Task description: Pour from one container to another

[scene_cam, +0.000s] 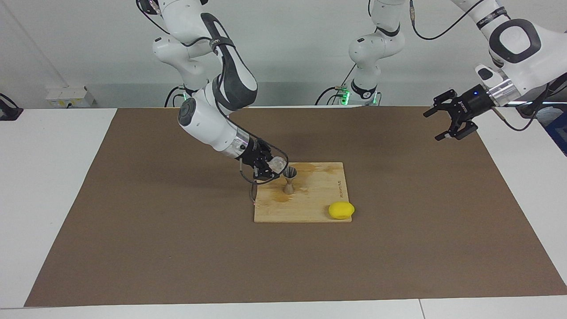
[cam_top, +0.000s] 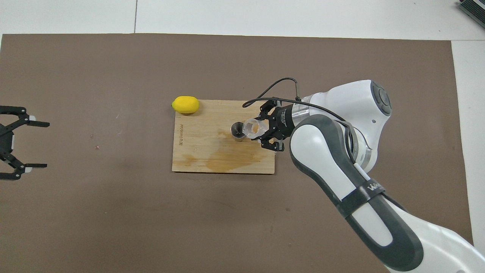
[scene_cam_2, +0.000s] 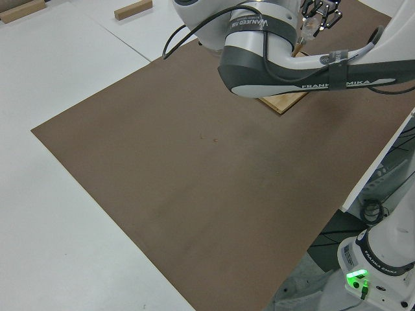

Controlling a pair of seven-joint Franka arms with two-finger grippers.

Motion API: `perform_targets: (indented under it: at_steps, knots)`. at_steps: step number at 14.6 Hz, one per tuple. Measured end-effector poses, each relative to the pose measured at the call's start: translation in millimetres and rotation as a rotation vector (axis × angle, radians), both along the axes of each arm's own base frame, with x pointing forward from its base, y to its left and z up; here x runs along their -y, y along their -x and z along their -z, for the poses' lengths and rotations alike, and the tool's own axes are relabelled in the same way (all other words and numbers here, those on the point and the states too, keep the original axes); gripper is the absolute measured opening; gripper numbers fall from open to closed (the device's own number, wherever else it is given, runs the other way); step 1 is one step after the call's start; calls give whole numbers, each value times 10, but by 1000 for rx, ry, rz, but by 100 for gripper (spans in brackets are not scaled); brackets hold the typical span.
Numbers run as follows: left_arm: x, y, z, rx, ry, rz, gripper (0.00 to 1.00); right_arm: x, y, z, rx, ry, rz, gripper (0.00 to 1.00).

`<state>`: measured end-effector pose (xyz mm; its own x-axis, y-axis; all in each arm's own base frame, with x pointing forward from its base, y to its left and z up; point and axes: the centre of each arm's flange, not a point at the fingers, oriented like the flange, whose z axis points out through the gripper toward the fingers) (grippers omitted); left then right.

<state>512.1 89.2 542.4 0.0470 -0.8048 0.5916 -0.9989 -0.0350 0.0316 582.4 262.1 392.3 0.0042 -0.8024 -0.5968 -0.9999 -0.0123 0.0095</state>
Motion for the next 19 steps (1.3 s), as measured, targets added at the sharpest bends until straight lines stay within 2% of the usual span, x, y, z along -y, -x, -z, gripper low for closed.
perform_targets:
  at_steps: [3, 9, 14, 16, 19]
  knots:
    - [38, 101, -300, -22, -75, -75, 100, -23, -4, -32, 2, 36, 0, 51]
    - [172, 189, -578, -134, -267, -276, 100, -30, -50, -128, 5, 81, 18, 51]
    - [249, 222, -609, -279, -380, -573, 100, -59, -106, -189, 3, 100, 25, 51]
    - [289, 219, -597, -314, -440, -665, 100, -79, -105, -186, 3, 123, 22, 51]
    - [401, 202, -633, -338, -502, -780, 100, -183, -59, -185, -1, 136, -3, 51]
